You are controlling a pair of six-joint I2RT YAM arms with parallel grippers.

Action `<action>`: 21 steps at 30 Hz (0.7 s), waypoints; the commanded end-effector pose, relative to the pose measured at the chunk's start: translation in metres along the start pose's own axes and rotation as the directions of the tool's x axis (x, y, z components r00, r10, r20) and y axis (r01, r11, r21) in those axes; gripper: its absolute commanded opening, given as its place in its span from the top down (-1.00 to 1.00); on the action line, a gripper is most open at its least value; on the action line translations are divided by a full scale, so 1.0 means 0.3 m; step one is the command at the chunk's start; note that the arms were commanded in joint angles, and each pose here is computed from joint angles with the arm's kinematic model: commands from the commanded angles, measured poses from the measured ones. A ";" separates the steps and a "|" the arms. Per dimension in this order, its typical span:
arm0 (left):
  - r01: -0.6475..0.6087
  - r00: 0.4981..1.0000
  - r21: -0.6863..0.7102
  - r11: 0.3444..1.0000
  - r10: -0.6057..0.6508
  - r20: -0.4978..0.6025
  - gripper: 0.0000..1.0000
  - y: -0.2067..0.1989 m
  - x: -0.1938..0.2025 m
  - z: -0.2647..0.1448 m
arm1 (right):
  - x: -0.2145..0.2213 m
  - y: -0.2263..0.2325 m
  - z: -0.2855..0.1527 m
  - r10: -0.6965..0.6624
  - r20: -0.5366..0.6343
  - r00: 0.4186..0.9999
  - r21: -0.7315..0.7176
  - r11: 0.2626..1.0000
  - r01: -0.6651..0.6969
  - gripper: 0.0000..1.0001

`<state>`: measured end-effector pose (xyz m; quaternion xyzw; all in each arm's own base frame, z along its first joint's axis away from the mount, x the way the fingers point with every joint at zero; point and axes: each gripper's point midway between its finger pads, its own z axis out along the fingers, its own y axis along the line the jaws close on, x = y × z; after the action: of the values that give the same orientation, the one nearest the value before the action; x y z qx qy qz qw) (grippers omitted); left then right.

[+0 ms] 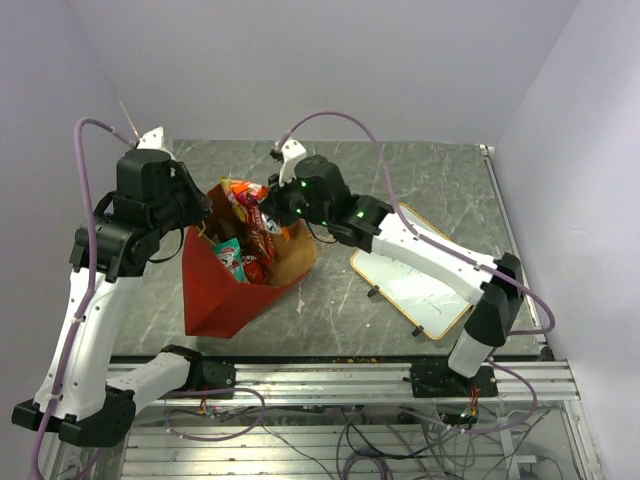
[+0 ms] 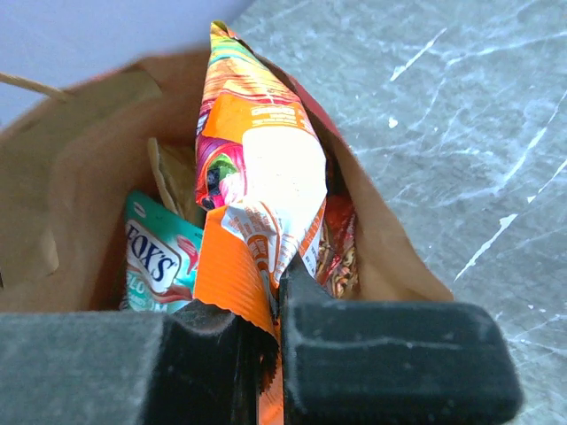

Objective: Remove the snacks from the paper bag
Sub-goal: Take out the snack from the paper bag, then place the snack at the center of the board.

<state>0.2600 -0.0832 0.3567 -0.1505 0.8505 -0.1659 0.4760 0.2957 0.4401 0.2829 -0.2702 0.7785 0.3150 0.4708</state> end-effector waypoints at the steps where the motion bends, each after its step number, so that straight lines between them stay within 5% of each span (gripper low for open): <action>1: -0.074 0.990 0.066 0.995 0.066 0.127 0.86 -0.054 -0.112 -0.022 | -0.211 0.048 -0.160 0.027 0.145 0.989 -0.039 0.999 -0.021 1.00; 7: -0.123 0.982 0.077 0.990 0.110 0.154 0.86 -0.074 -0.138 0.019 | -0.288 -0.035 -0.272 0.029 0.235 0.972 0.095 0.994 -0.053 1.00; 14: -0.230 0.967 -0.039 0.972 0.233 0.101 0.86 -0.006 -0.127 0.068 | -0.420 -0.392 -0.386 -0.046 0.358 0.933 0.446 0.886 -0.128 1.00; 21: -0.202 0.978 -0.013 0.979 0.202 0.049 0.86 -0.012 -0.083 0.069 | -0.385 -0.719 -0.249 0.035 0.363 0.931 0.489 0.843 -0.222 1.00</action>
<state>0.2916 -0.0768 0.3489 -0.0709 0.8646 -0.0927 0.4887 0.4167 0.2611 0.3704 -0.0443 0.7687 0.1466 0.6210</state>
